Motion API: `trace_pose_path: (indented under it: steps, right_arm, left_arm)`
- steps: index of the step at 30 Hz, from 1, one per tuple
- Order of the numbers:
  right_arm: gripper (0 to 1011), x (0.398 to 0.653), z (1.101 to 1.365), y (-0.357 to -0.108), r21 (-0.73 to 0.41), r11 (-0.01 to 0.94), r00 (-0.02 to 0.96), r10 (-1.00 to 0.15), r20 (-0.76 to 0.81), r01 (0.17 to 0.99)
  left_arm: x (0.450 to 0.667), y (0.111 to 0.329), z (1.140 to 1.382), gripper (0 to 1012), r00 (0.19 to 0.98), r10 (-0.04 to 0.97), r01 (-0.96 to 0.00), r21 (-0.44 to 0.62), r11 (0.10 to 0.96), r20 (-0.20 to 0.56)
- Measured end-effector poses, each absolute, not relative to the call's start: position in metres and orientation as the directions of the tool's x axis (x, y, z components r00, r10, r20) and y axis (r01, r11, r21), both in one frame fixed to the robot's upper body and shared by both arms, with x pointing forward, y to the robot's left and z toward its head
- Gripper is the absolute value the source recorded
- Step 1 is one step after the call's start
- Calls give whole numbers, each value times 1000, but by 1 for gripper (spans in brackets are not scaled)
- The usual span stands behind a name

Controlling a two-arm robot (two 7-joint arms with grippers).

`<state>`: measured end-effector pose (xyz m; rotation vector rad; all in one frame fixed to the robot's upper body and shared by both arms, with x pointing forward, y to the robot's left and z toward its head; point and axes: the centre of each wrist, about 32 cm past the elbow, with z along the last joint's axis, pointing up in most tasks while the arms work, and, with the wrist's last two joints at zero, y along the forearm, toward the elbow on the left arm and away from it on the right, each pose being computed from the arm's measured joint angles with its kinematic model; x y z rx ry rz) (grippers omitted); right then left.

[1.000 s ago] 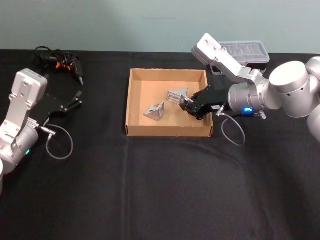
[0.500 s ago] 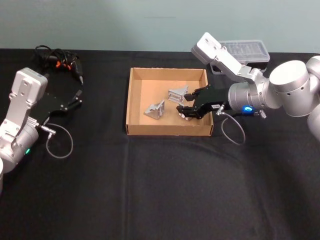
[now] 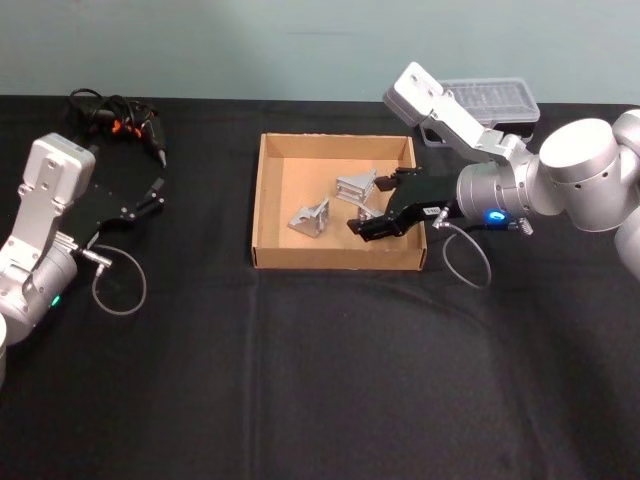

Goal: Use one hand to pick up the angle iron from the table and place it into the box.

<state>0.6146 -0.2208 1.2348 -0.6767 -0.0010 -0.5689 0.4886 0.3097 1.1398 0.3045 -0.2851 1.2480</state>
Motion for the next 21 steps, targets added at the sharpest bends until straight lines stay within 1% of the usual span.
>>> trace_pose_path:
  steps: [1, 4, 8, 9, 10, 13, 15, 16, 17, 21]
  right_arm:
    - [931, 615, 1235, -221, -592, 634, 848, -497, 181, 498]
    - [1003, 614, 1235, -221, -587, 638, 849, -496, 183, 499]
    - [1003, 608, 1236, -224, -543, 669, 851, -487, 196, 508]
    - [1003, 605, 1236, -227, -516, 683, 849, -489, 201, 516]
    - [1003, 605, 1236, -227, -516, 683, 849, -489, 201, 516]
    - [1003, 596, 1235, -233, -447, 708, 834, -506, 220, 547]
    - [1003, 587, 1232, -238, -377, 721, 813, -530, 242, 582]
    - [1003, 584, 1231, -240, -358, 723, 807, -538, 245, 591]
    - [1003, 576, 1228, -244, -307, 726, 788, -559, 256, 615]
    - [1003, 558, 1218, -255, -211, 719, 747, -610, 265, 662]
  left_arm:
    - [489, 310, 1140, 1011, 292, 880, -955, 70, 287, 374]
    - [489, 310, 1140, 1011, 292, 880, -955, 70, 287, 374]
    - [489, 310, 1140, 1011, 292, 880, -955, 70, 287, 374]
    - [489, 310, 1140, 1011, 292, 880, -955, 70, 287, 374]
    - [489, 310, 1140, 1011, 292, 880, -955, 70, 287, 374]
    - [489, 310, 1140, 1011, 292, 880, -955, 70, 287, 374]
    - [489, 310, 1140, 1011, 292, 880, -955, 70, 287, 374]
    - [489, 310, 1140, 1011, 292, 880, -955, 70, 287, 374]
    - [489, 310, 1140, 1011, 292, 880, -955, 70, 287, 374]
    - [489, 310, 1140, 1011, 292, 880, -955, 70, 287, 374]
